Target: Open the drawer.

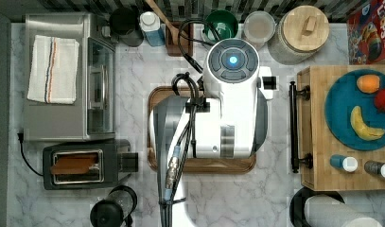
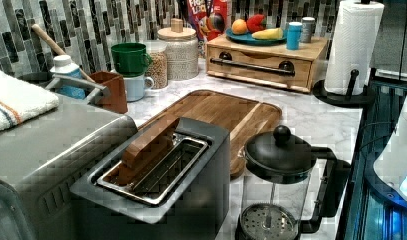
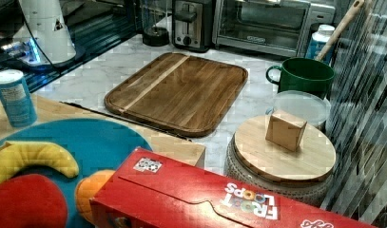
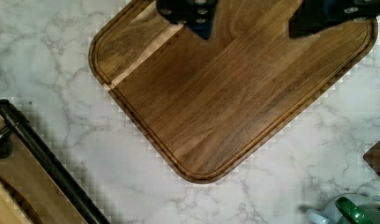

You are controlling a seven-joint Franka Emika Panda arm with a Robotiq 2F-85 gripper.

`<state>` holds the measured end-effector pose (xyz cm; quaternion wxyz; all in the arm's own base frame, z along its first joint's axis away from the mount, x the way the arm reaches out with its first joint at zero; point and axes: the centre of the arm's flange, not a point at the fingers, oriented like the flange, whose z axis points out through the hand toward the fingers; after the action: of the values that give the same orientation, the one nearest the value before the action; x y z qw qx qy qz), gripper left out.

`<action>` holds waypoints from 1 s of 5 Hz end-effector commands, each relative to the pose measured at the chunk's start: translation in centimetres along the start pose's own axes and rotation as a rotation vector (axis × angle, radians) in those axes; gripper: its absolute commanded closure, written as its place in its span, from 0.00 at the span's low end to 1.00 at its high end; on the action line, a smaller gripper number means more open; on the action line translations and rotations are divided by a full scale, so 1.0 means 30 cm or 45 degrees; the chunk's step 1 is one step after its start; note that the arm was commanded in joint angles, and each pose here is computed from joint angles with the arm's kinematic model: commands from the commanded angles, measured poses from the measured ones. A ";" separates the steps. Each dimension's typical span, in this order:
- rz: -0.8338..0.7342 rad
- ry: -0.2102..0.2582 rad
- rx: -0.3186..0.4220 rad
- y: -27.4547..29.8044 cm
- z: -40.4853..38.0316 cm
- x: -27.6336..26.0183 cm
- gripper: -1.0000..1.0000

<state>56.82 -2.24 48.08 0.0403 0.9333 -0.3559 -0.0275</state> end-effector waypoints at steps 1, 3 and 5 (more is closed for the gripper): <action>-0.002 0.001 -0.001 0.000 0.003 0.002 0.00; -0.123 0.000 -0.006 0.023 0.043 0.034 0.00; -0.515 0.060 -0.034 0.136 0.155 0.126 0.00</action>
<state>57.45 -3.74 46.66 0.0497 0.9861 -0.1589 0.0000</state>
